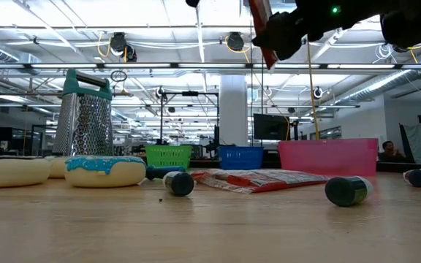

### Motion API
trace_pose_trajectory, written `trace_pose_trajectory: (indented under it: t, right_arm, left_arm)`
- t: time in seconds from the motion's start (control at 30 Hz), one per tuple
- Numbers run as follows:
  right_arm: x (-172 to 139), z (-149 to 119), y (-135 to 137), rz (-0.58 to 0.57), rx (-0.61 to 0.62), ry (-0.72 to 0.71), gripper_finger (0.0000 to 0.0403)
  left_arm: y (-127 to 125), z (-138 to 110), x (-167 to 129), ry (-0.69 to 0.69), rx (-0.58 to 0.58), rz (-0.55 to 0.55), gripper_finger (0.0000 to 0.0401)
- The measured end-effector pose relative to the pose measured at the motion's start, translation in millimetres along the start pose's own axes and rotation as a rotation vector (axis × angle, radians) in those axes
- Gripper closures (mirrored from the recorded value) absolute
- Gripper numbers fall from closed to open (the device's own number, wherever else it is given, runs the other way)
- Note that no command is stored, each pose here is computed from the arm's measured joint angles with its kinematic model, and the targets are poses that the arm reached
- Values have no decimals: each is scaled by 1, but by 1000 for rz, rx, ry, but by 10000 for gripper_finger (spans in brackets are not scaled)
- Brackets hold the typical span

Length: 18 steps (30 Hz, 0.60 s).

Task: Pick & Place Food Item
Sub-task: Stack the bottom red popcorn bag on top of the red popcorn bag in the pink bin

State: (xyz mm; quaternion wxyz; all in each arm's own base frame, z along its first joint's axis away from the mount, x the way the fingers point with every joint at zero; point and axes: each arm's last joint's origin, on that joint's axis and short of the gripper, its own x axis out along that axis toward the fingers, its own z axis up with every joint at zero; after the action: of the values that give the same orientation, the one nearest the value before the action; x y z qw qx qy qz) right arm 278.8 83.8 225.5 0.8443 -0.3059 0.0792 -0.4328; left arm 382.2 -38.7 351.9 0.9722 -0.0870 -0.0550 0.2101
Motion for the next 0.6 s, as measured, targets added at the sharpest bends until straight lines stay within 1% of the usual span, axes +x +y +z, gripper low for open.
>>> trace_pose_trajectory:
  t: [0.17, 0.27, 0.43, 0.6]
  right_arm:
    - [-10, 6, -4, 1, 11, -31, 94]
    - [-14, 9, -8, 1, 1, -21, 94]
    - [-19, 15, -17, -6, 40, 2, 94]
    - [-28, 22, -27, 10, 93, -11, 94]
  left_arm:
    - [3, -3, 1, 24, 29, 40, 401]
    - [3, -5, 0, 46, 44, 50, 401]
    - [5, -9, 0, 73, 73, 79, 401]
    - [6, -10, 1, 90, 85, 85, 401]
